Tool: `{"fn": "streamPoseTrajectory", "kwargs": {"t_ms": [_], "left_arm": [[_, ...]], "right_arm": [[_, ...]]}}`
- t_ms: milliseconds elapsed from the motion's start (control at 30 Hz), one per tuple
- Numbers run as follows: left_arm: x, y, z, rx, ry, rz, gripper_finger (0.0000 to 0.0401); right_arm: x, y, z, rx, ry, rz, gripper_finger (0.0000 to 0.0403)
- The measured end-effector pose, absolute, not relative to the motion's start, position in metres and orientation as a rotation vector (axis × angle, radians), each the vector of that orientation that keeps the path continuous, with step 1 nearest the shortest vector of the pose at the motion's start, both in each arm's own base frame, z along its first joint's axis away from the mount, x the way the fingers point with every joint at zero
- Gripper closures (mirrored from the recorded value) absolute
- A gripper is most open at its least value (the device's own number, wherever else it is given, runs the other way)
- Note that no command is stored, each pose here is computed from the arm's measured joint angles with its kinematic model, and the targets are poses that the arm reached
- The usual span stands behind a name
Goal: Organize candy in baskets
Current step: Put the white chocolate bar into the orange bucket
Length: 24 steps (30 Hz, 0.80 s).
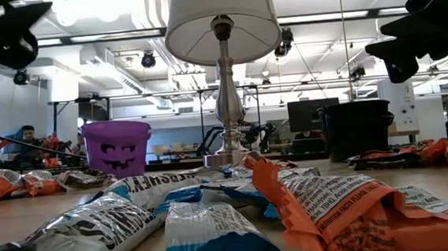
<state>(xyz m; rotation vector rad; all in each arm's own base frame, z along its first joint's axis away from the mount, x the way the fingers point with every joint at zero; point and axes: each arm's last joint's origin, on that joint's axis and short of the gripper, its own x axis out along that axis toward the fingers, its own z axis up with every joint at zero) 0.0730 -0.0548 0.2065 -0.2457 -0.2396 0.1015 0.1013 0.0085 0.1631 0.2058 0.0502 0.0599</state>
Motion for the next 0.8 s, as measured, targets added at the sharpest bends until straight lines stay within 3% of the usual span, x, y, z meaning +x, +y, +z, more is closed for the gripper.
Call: {"fn": "streamPoseTrajectory", "kwargs": {"t_ms": [800], "left_arm": [[0.068, -0.045, 0.217, -0.444, -0.295, 0.266, 0.0301]], "right_arm": [[0.101, 0.008, 0.165, 0.196, 0.033, 0.058, 0.0213]]}}
